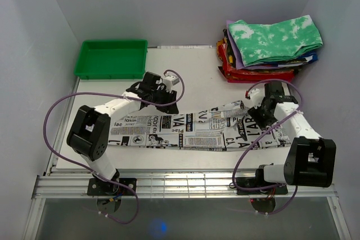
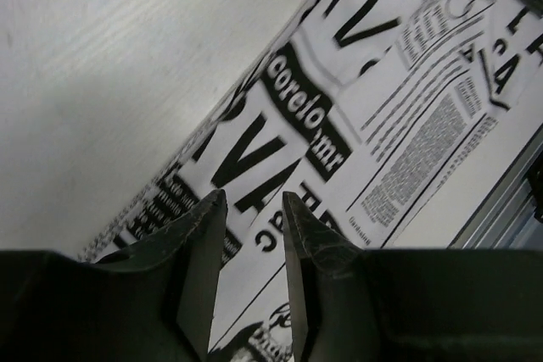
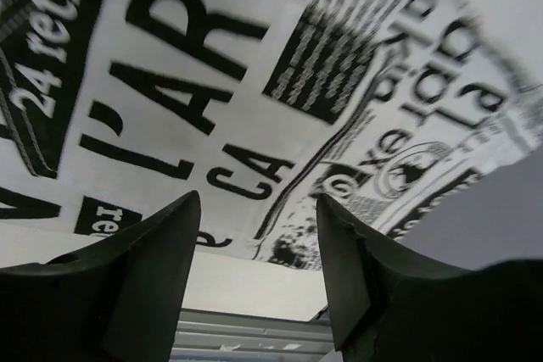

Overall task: Fold and stack the trousers
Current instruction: Fold the trousers

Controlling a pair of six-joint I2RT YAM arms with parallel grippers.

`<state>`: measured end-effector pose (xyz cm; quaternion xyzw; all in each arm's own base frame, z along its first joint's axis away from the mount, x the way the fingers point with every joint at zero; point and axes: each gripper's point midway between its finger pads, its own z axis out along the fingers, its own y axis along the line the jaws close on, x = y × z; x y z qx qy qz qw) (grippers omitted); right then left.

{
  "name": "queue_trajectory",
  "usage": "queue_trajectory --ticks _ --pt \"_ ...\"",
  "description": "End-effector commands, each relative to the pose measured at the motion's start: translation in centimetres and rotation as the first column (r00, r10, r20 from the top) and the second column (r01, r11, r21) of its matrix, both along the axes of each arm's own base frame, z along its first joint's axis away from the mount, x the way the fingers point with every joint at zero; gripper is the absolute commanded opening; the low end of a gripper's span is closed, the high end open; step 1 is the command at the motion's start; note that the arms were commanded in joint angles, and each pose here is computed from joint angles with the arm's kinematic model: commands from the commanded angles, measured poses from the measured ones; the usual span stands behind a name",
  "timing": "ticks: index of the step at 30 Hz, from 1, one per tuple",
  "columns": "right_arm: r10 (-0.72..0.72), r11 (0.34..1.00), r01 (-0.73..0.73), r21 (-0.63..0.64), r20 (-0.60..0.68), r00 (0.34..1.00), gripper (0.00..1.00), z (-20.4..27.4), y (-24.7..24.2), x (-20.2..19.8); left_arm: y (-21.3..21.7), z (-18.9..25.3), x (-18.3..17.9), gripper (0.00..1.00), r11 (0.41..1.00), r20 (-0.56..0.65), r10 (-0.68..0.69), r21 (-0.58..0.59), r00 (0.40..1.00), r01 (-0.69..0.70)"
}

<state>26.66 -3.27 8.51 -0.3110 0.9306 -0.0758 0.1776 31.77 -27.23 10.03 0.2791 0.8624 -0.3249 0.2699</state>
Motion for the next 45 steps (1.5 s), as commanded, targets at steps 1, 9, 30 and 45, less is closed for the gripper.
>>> queue_trajectory --ticks 1,9,30,45 --pt "-0.015 0.997 0.010 -0.081 -0.066 0.998 0.61 -3.5 -2.0 -2.2 4.0 -4.3 -2.3 0.43 0.990 -0.199 0.119 0.093 0.973 -0.102" --pt "-0.032 0.981 -0.029 -0.189 -0.312 0.950 0.54 -8.2 -5.1 -10.3 13.2 -10.2 -3.5 0.35 0.903 -0.347 0.402 0.302 0.847 -0.305" --pt "0.135 0.952 -0.067 0.300 -0.211 0.968 0.79 -1.1 4.8 -1.0 25.0 0.7 4.7 0.77 0.871 -0.121 0.473 0.211 0.873 -0.443" --pt "-0.001 0.999 -0.015 -0.041 -0.352 0.936 0.75 -7.9 -5.1 -3.6 42.7 -0.7 3.7 0.80 0.666 -0.129 0.731 0.344 0.670 -0.661"
